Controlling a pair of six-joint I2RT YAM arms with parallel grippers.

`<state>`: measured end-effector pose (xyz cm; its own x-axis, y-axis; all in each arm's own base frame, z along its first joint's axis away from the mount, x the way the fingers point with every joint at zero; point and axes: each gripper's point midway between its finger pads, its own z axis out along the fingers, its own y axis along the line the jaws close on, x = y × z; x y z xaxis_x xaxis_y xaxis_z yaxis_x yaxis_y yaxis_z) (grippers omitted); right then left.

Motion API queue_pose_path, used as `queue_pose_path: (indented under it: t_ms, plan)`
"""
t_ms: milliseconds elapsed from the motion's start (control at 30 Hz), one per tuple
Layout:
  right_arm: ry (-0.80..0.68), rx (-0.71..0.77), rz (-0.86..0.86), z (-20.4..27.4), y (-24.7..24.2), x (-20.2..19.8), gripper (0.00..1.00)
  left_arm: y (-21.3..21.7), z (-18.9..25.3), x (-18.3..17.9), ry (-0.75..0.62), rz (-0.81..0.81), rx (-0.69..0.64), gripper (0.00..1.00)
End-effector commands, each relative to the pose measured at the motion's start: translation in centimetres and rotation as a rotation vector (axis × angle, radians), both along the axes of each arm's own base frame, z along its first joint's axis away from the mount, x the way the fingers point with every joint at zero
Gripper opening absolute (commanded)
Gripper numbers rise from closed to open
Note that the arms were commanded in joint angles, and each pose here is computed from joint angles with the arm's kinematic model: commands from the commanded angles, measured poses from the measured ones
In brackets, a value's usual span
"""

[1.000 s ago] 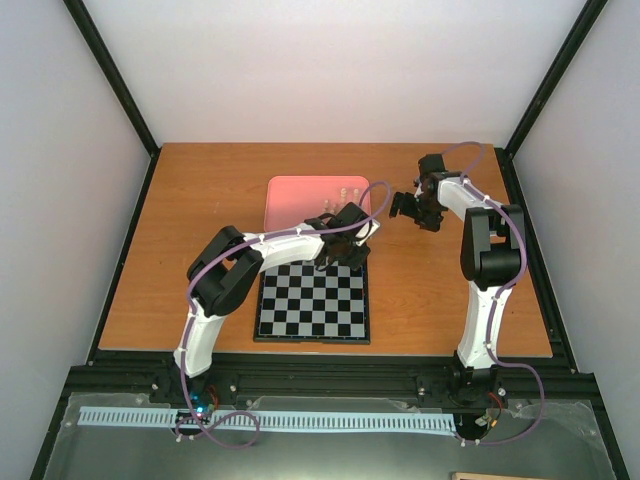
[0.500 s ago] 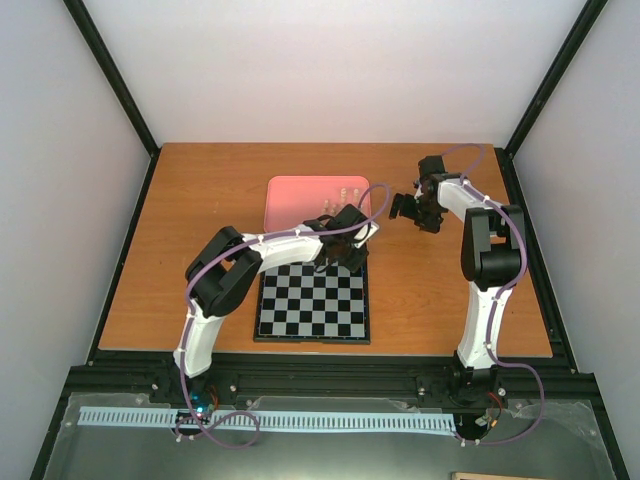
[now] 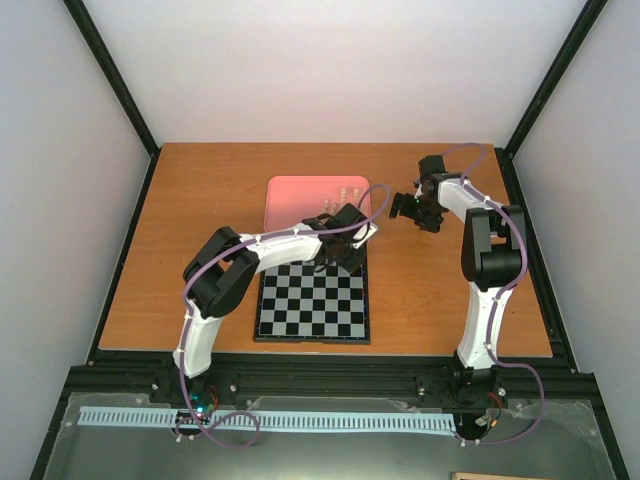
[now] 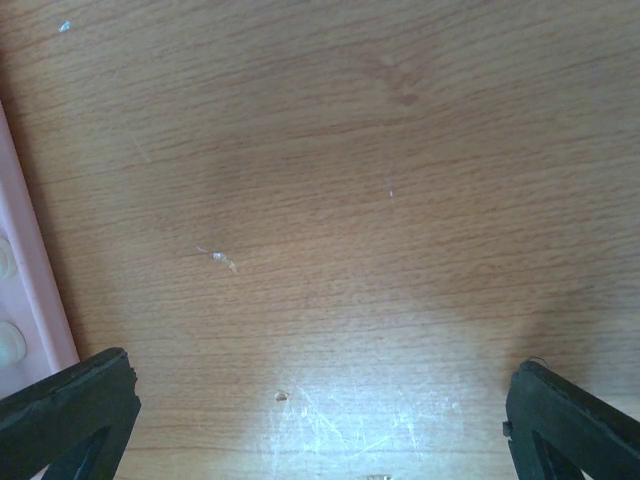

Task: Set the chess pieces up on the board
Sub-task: Place the chess piece on the chessboard, then adjust the chess piece on the chessboard.

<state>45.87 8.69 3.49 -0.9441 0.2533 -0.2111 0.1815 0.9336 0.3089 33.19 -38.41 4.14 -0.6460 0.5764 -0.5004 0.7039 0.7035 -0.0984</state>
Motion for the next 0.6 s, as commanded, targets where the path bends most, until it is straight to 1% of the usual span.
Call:
queue_pose_path:
  t_ms: [0, 167, 200, 267, 367, 567]
  plan:
    - [-0.054, 0.013, -0.013, 2.5, -0.1, 0.8, 1.00, -1.5, 4.4, 0.8, -0.070, -0.030, -0.047, 0.33]
    - [-0.055, 0.013, -0.011, 2.6, -0.2, 0.7, 1.00, -2.0, 5.9, 1.4, -0.098, -0.035, -0.063, 0.45]
    - [-0.053, 0.013, -0.010, 2.7, -0.2, 0.7, 1.00, -2.1, 6.1, 1.5, -0.102, -0.036, -0.066, 0.46]
    - [-0.054, 0.009, -0.010, 2.7, -0.2, 0.7, 1.00, -2.3, 6.5, 1.7, -0.113, -0.035, -0.072, 0.46]
    - [-0.053, 0.007, -0.010, 2.7, -0.2, 0.7, 1.00, -1.4, 6.9, 1.4, -0.110, -0.028, -0.045, 0.47]
    - [-0.059, 0.009, -0.016, 3.1, -0.3, 0.7, 1.00, 0.6, 10.5, 0.6, -0.152, -0.004, -0.035, 0.46]
